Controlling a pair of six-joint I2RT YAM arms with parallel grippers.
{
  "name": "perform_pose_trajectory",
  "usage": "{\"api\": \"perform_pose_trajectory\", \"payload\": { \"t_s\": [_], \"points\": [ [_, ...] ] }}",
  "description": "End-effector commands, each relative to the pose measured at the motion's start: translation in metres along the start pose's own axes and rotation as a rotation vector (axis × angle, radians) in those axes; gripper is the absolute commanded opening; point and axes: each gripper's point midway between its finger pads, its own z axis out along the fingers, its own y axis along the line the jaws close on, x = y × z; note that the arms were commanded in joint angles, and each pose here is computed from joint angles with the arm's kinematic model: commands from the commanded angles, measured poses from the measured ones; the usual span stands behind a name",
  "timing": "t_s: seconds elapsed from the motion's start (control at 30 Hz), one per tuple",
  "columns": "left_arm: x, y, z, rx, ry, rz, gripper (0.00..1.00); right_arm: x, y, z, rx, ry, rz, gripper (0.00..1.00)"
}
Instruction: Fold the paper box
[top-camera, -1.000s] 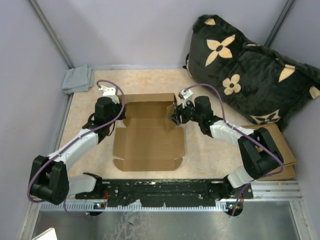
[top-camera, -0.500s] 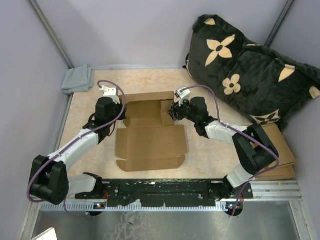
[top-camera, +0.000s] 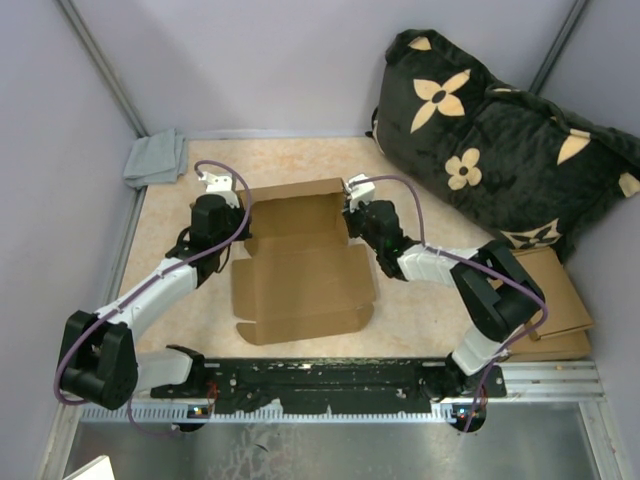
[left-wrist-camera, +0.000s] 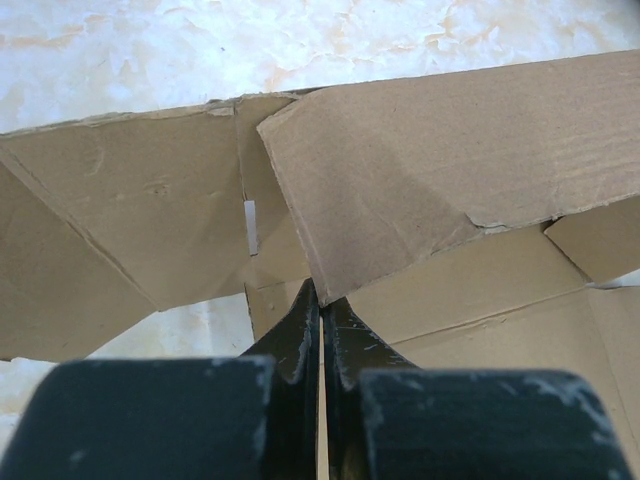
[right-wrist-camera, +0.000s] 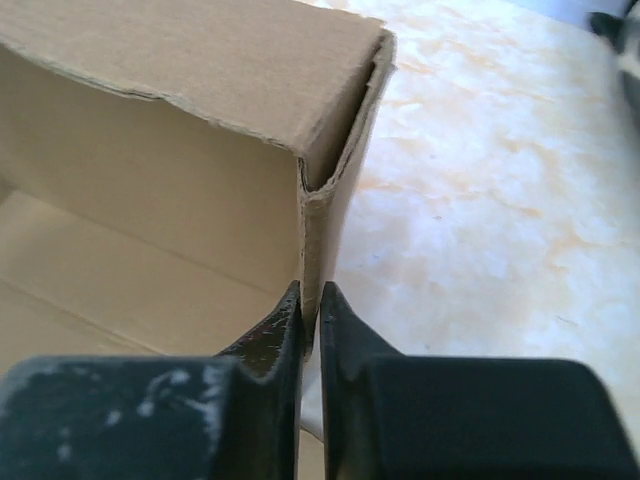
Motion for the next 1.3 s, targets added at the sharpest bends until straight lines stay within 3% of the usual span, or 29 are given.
{"api": "perform_pose_trajectory", "payload": {
  "t_s": [0.0,0.13,0.37,0.6,0.8,0.97,1.1,1.27],
  "points": [
    [0.019,-0.009,-0.004,0.037,0.063,0.013,0.0,-0.013,0.006,0.004,0.131,-0.045,-0.034,0.02],
    [0.016,-0.012,-0.008,0.038,0.049,0.023,0.0,0.011,-0.008,0.001,0.338,0.024,-0.081,0.0],
    [0.014,-0.017,-0.012,0.031,0.032,0.06,0.0,0.031,-0.006,-0.003,0.435,0.071,-0.039,0.0],
    [-0.006,-0.017,-0.021,0.017,-0.026,0.037,0.37,0.029,-0.011,-0.015,0.469,0.091,-0.001,0.0],
    [-0.045,-0.018,-0.046,0.023,-0.179,-0.014,0.48,0.019,-0.029,-0.04,0.531,0.095,0.009,0.0],
    [-0.078,0.01,-0.068,-0.102,-0.381,-0.047,0.7,0.022,-0.052,-0.07,0.532,0.106,0.046,0.0],
    [-0.096,0.023,-0.062,-0.165,-0.421,-0.048,0.75,0.023,-0.068,-0.09,0.487,0.114,0.087,0.0],
    [-0.109,0.069,-0.02,-0.261,-0.371,-0.125,0.76,0.02,-0.078,-0.1,0.46,0.133,0.073,0.0]
  ]
}}
